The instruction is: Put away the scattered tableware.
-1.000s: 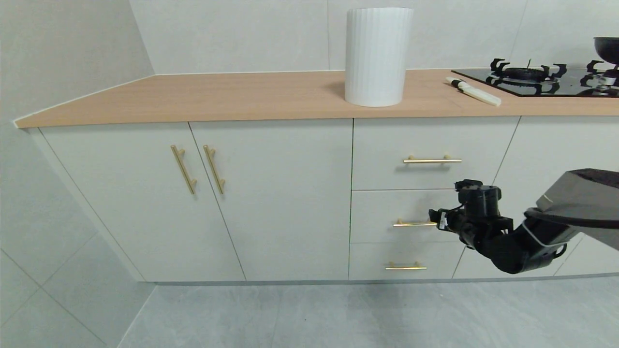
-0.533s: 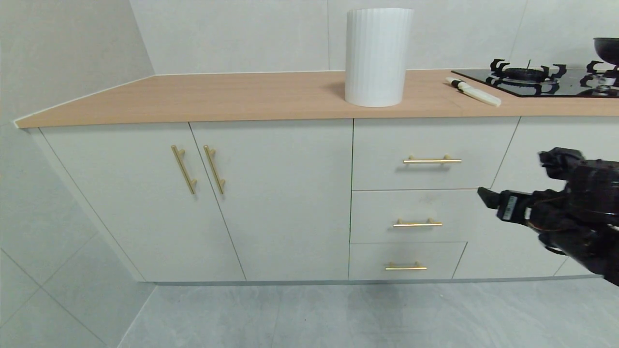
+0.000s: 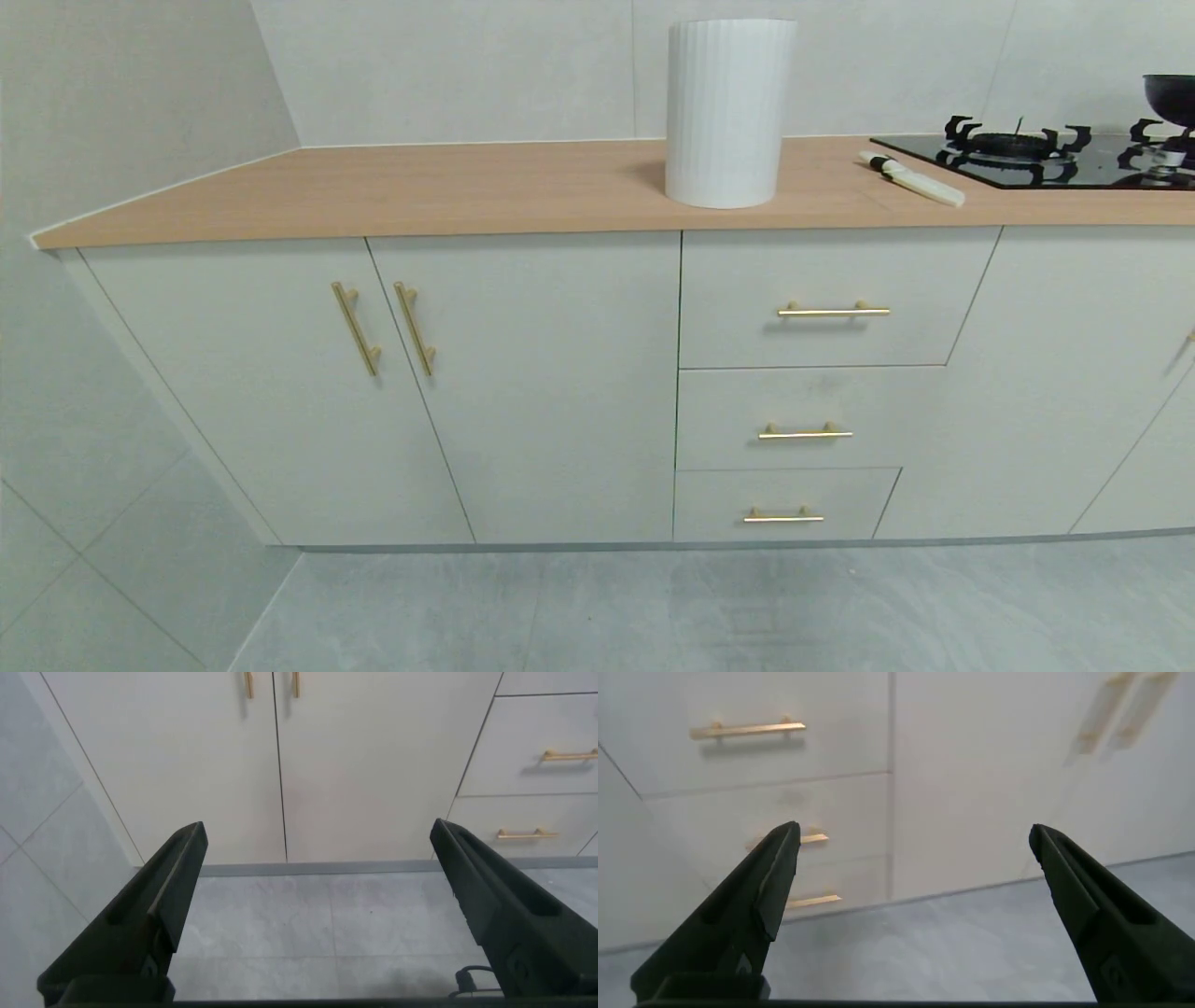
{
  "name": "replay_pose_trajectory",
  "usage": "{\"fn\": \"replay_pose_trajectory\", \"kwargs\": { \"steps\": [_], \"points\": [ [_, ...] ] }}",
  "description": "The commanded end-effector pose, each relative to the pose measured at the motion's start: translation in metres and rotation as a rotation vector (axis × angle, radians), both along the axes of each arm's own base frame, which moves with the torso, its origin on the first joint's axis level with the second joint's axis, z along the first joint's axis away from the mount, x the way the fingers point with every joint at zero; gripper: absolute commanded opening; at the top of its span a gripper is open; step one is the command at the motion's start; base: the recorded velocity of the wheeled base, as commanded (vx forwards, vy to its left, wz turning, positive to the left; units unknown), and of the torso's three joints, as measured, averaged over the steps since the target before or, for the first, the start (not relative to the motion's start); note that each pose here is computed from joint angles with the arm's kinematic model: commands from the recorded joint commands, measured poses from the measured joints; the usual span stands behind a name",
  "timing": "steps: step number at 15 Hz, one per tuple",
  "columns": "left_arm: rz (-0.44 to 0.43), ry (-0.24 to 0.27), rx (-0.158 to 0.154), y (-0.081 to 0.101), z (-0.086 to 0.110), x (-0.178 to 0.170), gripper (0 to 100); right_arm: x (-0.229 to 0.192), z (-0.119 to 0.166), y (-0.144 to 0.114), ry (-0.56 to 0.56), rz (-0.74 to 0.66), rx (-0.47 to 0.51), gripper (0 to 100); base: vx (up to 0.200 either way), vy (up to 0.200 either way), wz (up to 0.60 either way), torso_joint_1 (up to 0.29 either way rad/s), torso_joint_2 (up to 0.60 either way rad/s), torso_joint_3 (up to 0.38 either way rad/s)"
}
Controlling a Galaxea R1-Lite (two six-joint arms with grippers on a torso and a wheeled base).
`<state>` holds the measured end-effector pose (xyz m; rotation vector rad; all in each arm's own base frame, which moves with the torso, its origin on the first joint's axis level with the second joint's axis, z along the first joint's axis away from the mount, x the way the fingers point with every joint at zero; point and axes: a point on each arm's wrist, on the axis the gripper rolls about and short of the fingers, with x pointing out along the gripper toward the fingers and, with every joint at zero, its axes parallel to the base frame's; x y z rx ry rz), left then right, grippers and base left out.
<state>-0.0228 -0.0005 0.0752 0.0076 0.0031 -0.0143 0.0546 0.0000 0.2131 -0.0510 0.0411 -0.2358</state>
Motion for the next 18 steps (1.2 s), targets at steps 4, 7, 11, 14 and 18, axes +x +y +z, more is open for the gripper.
{"fn": "replay_pose_trajectory", "kwargs": {
  "steps": [4, 7, 11, 14, 18],
  "points": [
    [0.0, 0.0, 0.0, 0.0, 0.0, 0.0, 100, -0.1, -0.026, -0.014, -0.231, -0.067, -0.095, 100, 0.0, 0.0, 0.0, 0.0, 0.0, 0.0],
    [0.0, 0.0, 0.0, 0.0, 0.0, 0.0, 100, -0.12, -0.047, -0.009, -0.256, -0.153, -0.121, 100, 0.0, 0.0, 0.0, 0.0, 0.0, 0.0],
    [0.0, 0.0, 0.0, 0.0, 0.0, 0.0, 100, -0.111, -0.067, -0.007, -0.234, -0.051, -0.075, 100, 0.0, 0.0, 0.0, 0.0, 0.0, 0.0],
    [0.0, 0.0, 0.0, 0.0, 0.0, 0.0, 100, -0.093, -0.096, -0.003, -0.183, 0.097, 0.03, 100, 0.0, 0.0, 0.0, 0.0, 0.0, 0.0],
    [0.0, 0.0, 0.0, 0.0, 0.0, 0.0, 100, -0.078, -0.131, -0.002, -0.102, 0.162, 0.031, 100, 0.0, 0.0, 0.0, 0.0, 0.0, 0.0]
  ]
}}
